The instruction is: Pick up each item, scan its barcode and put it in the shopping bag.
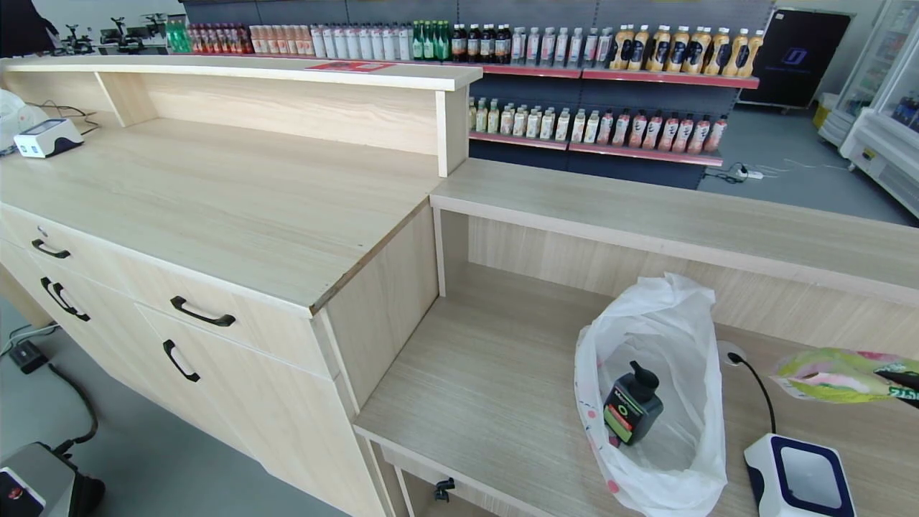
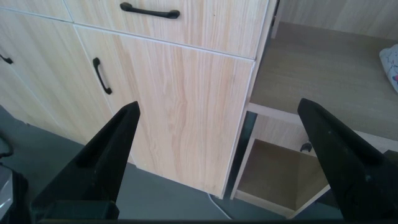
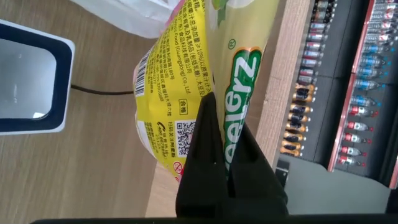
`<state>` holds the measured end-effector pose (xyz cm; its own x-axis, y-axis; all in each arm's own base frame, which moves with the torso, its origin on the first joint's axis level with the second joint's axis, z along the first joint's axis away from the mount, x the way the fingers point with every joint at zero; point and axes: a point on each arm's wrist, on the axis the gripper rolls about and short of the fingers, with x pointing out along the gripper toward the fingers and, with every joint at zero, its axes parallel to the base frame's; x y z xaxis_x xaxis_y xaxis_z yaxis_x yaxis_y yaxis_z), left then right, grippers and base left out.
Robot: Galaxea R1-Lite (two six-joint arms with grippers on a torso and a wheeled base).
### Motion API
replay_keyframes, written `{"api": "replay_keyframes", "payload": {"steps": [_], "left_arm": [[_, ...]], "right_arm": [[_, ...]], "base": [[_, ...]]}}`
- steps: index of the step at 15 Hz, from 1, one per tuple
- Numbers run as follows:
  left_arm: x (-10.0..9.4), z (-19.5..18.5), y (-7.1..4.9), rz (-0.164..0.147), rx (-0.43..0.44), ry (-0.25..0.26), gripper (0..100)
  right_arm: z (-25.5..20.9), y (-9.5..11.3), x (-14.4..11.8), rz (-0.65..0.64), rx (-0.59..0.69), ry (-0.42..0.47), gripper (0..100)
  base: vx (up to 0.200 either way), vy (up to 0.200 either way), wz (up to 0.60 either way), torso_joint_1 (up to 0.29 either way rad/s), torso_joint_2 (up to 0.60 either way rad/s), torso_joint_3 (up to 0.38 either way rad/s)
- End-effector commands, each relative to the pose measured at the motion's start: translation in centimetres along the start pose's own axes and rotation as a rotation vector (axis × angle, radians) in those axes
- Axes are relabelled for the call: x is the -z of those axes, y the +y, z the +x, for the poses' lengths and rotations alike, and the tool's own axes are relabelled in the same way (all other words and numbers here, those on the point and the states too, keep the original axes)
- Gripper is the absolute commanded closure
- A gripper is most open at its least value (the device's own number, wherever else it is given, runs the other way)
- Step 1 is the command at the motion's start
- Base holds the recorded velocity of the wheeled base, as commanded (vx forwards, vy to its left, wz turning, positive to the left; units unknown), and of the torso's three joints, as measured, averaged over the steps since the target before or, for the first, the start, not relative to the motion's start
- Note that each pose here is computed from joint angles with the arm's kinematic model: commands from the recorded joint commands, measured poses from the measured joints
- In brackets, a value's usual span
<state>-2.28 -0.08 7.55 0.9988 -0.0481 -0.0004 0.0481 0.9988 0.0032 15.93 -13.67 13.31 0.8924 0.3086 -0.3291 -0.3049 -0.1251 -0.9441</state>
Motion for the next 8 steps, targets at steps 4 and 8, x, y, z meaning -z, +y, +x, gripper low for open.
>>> {"api": "replay_keyframes", "payload": {"steps": [4,8], "left_arm": [[0.00,0.01,0.00,0.000,-0.001,0.001,0],[0.00,0.01,0.00,0.000,-0.001,0.001,0]], "right_arm": [[-0.94,0.03,-0.17,-0.012,0.005,0.038,100],[-1.05,0.22,-0.57,-0.008,-0.005,0.030,100]], "base": [[0.000,0.000,0.00,0.000,0.00,0.000],[0.000,0.000,0.00,0.000,0.00,0.000]]}}
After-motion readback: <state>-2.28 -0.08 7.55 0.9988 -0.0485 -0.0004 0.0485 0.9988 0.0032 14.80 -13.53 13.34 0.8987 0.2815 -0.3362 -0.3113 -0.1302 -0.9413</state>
